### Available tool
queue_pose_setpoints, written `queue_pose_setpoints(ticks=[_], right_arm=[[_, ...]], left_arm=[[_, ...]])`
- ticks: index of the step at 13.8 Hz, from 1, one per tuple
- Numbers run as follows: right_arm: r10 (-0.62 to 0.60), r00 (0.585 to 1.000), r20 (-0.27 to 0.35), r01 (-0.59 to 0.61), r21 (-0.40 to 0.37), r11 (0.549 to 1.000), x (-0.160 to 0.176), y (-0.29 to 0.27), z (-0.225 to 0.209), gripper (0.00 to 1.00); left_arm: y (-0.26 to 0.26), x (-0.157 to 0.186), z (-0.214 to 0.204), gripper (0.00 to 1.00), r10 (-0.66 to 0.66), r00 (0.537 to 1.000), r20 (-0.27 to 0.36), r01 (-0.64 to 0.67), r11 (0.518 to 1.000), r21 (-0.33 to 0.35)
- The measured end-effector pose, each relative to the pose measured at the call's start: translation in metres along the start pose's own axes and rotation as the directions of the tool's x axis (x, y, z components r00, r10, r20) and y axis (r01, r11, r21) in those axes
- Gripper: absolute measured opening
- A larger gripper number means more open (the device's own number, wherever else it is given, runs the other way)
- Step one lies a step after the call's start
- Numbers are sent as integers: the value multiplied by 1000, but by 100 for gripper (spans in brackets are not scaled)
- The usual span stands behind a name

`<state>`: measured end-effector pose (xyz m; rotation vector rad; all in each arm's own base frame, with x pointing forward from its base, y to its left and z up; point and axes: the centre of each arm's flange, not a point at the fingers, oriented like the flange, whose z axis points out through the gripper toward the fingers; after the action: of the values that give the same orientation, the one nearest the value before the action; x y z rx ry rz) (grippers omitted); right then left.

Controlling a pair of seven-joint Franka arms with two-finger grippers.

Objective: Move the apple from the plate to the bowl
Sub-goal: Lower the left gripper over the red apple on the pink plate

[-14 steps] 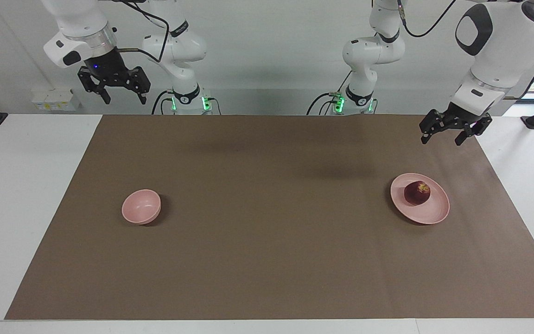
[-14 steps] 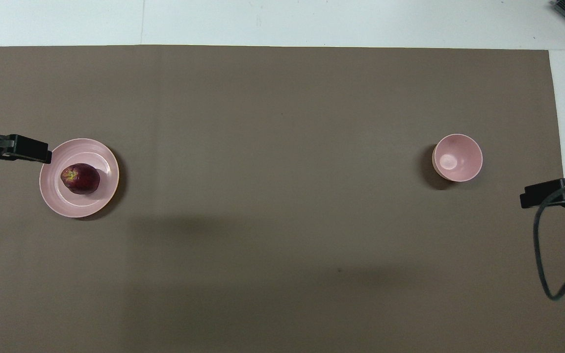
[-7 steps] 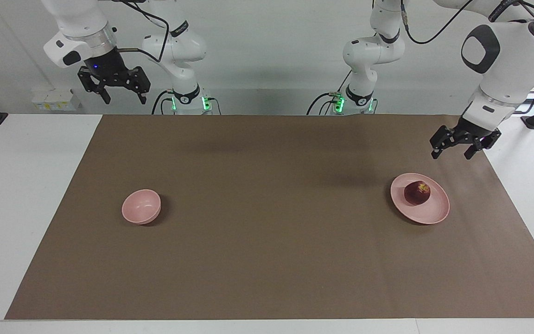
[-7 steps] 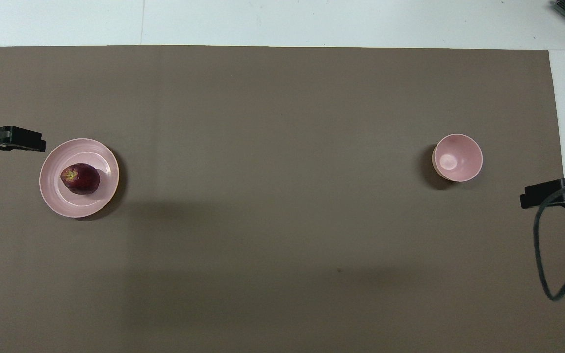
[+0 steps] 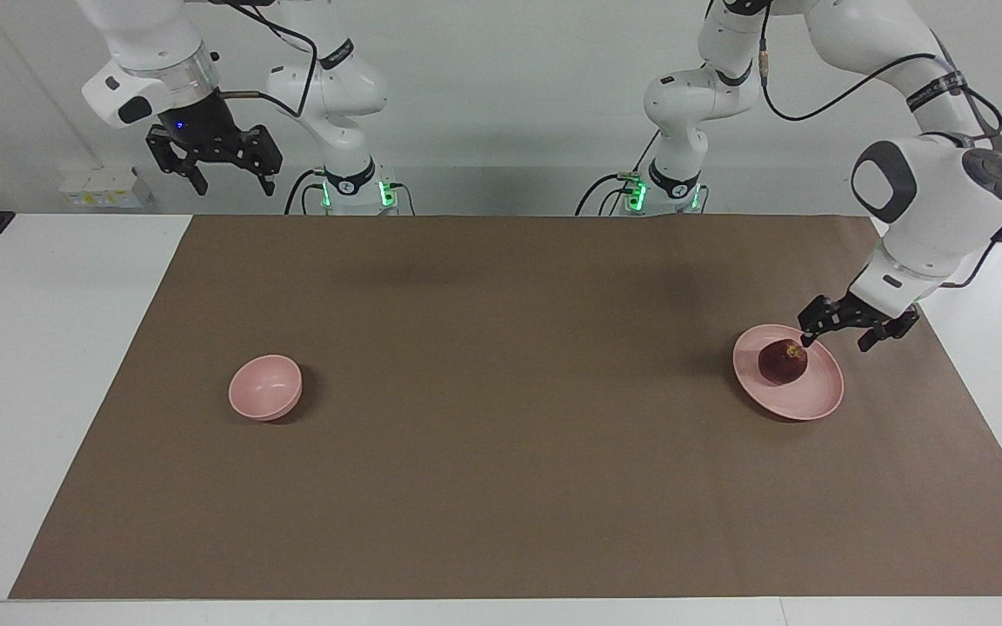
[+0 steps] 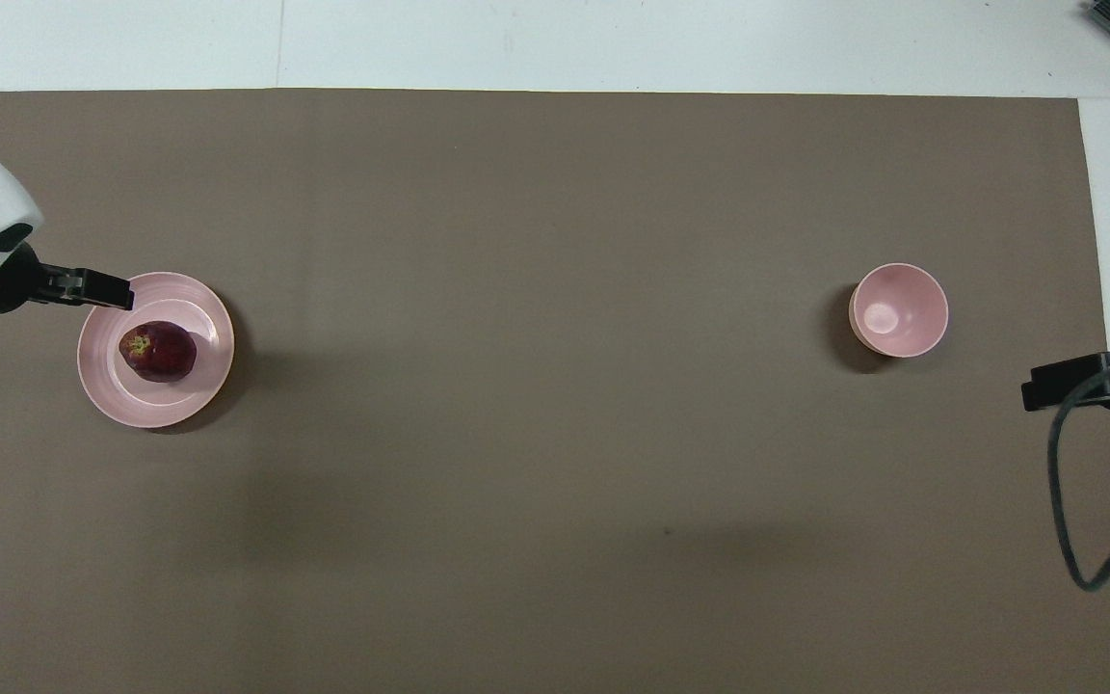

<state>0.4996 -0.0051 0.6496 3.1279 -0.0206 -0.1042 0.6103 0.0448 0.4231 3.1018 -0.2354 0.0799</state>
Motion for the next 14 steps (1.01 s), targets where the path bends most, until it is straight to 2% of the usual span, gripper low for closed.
queue_pose_setpoints(ticks=[5, 14], right_arm=[[0, 1000, 1, 0, 0, 1000, 0, 0, 0, 100], [0, 1000, 1, 0, 0, 1000, 0, 0, 0, 100]], left_arm=[[9, -11, 54, 100, 37, 998, 41, -36, 999, -15], [9, -24, 91, 100, 88, 996, 33, -88, 996, -15]])
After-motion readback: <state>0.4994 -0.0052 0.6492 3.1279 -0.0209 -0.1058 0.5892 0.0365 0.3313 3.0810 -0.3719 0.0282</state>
